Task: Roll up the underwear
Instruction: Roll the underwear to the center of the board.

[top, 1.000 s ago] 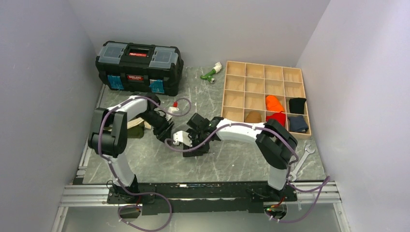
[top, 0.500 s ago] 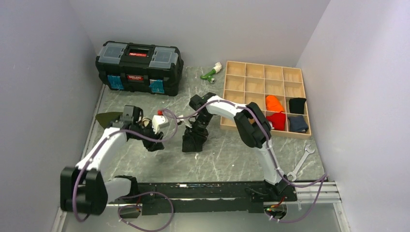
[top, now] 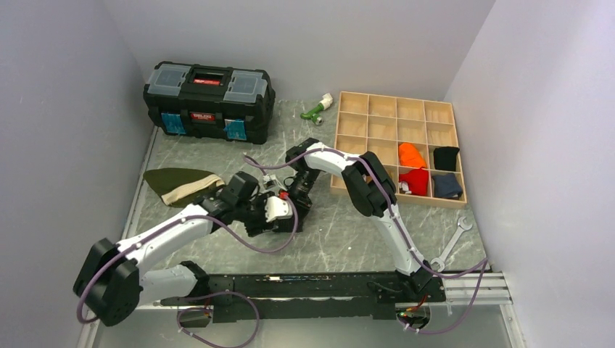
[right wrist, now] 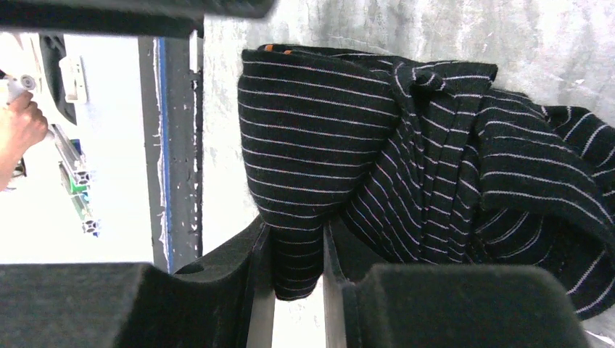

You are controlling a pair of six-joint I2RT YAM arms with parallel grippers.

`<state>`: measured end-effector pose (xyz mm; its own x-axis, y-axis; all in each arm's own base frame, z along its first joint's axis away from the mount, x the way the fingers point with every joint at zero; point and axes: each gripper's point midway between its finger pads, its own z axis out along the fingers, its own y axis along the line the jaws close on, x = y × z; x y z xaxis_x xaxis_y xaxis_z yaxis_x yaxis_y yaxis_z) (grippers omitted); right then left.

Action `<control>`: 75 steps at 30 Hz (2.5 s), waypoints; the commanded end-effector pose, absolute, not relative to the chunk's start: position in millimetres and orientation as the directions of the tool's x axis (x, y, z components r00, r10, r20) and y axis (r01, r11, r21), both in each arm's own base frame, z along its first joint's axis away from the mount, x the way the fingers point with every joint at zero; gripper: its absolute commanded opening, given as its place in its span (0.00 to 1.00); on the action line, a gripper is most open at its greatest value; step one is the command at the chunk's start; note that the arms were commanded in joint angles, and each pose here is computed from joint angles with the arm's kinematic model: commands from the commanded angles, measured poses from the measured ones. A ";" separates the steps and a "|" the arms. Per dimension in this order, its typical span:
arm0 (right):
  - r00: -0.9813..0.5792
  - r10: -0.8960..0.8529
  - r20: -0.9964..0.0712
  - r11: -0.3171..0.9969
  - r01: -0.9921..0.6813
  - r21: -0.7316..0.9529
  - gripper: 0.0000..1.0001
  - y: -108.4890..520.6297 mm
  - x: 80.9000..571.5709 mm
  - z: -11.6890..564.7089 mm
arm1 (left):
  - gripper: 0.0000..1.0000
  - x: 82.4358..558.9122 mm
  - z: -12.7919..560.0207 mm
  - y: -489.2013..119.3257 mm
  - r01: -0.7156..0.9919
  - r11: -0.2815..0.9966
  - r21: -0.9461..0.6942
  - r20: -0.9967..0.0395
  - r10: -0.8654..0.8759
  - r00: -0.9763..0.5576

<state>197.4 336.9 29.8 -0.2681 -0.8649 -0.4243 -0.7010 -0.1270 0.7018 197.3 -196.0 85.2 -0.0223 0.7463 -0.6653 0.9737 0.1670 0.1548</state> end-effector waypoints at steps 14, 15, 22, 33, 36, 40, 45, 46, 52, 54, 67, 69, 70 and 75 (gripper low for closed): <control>-0.261 -0.882 -0.392 -0.122 -0.677 0.725 0.08 329.2 196.1 9.8 | 0.67 218.8 79.7 -244.3 0.949 0.077 0.306 -0.594 0.794 0.127; -0.261 -0.882 -0.391 -0.121 -0.677 0.726 0.08 329.2 196.0 9.9 | 0.67 219.0 78.5 -245.9 0.950 0.073 0.304 -0.592 0.796 0.128; -0.260 -0.883 -0.392 -0.120 -0.681 0.723 0.08 328.3 196.6 10.5 | 0.67 220.5 61.4 -250.8 0.958 0.041 0.283 -0.557 0.820 0.129; -0.261 -0.886 -0.384 -0.113 -0.682 0.723 0.08 327.2 196.8 8.9 | 0.51 217.4 34.4 -249.8 0.974 0.014 0.225 -0.515 0.850 0.107; -0.264 -0.886 -0.380 -0.108 -0.681 0.725 0.09 326.5 196.7 8.4 | 0.40 215.7 31.5 -250.6 0.978 0.004 0.206 -0.506 0.856 0.103; -0.264 -0.886 -0.382 -0.108 -0.683 0.722 0.13 327.1 197.5 9.0 | 0.26 210.6 25.2 -247.4 0.985 -0.012 0.174 -0.485 0.869 0.096; -0.268 -0.884 -0.383 -0.098 -0.694 0.713 0.40 326.8 201.8 11.4 | 0.07 204.1 11.9 -239.3 0.990 -0.032 0.139 -0.447 0.890 0.091; -0.271 -0.882 -0.387 -0.096 -0.699 0.709 0.45 326.5 203.9 13.5 | 0.03 202.2 9.6 -238.3 0.991 -0.038 0.129 -0.441 0.893 0.091; -0.278 -0.863 -0.423 -0.086 -0.743 0.663 0.62 322.8 219.5 32.4 | 0.00 194.4 -1.4 -233.8 0.995 -0.058 0.087 -0.417 0.905 0.089; -0.279 -0.857 -0.434 -0.083 -0.755 0.650 0.63 320.7 223.5 40.7 | 0.00 193.4 -3.8 -233.1 0.995 -0.063 0.079 -0.413 0.906 0.090; -0.285 -0.797 -0.532 -0.031 -0.861 0.507 0.64 291.0 256.9 100.8 | 0.00 180.6 -10.0 -231.4 0.996 -0.085 -0.026 -0.386 0.920 0.069; -0.306 -0.777 -0.550 0.004 -0.876 0.482 0.64 282.5 266.1 109.0 | 0.00 178.4 -10.9 -229.8 0.995 -0.087 -0.058 -0.377 0.924 0.059; -0.318 -0.766 -0.559 0.020 -0.881 0.473 0.64 277.9 269.8 112.7 | 0.00 178.5 -11.2 -228.0 0.993 -0.081 -0.081 -0.372 0.927 0.046; -0.359 -0.708 -0.608 0.126 -0.911 0.392 0.64 255.1 286.9 129.8 | 0.00 180.1 -2.6 -228.2 0.969 -0.049 -0.242 -0.403 0.914 -0.054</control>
<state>270.1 264.8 107.4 -0.3646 -0.7630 -0.5338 -0.8662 0.0676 0.4950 211.8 -243.3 23.6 0.0405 0.9000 -0.4340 0.9992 -0.0386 0.0131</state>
